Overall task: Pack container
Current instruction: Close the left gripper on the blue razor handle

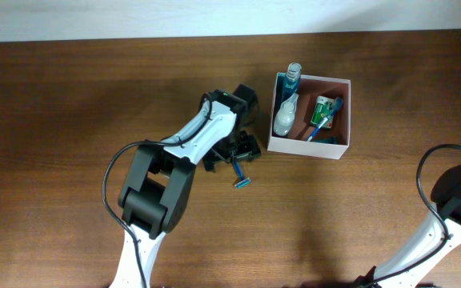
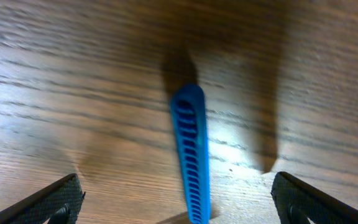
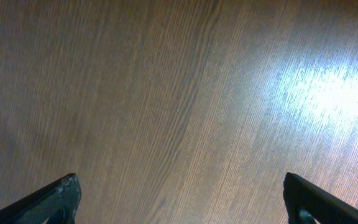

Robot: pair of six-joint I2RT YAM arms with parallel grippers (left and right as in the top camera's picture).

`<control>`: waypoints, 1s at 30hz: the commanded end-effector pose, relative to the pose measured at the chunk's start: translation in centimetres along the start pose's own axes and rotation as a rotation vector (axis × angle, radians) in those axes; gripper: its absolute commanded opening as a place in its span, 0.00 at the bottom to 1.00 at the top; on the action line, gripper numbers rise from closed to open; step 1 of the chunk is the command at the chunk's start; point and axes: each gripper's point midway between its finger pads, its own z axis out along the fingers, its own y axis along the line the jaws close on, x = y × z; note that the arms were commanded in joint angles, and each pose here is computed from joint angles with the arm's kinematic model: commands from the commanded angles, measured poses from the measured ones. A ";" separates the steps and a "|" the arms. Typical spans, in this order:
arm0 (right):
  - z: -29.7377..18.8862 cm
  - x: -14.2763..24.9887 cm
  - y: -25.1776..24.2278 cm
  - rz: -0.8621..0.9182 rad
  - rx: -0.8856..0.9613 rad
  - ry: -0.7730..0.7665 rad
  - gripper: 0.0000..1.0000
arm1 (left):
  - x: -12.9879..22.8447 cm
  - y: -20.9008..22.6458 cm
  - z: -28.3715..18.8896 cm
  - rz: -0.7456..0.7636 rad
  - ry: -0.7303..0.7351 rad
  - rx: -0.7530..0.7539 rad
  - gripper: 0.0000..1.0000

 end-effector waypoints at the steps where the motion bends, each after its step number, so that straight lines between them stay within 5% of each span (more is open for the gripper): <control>1: 0.3 -0.2 -0.3 0.000 0.022 -0.010 0.99 | 0.9 -0.2 0.8 0.023 0.004 -0.027 0.99; 27: 0.3 -0.2 -0.3 0.000 0.022 -0.010 0.99 | 1.1 0.4 2.5 0.029 0.016 -0.081 0.95; 30: 0.3 -0.2 -0.3 0.000 0.022 -0.010 0.99 | 1.1 0.4 2.5 0.028 0.017 -0.081 0.81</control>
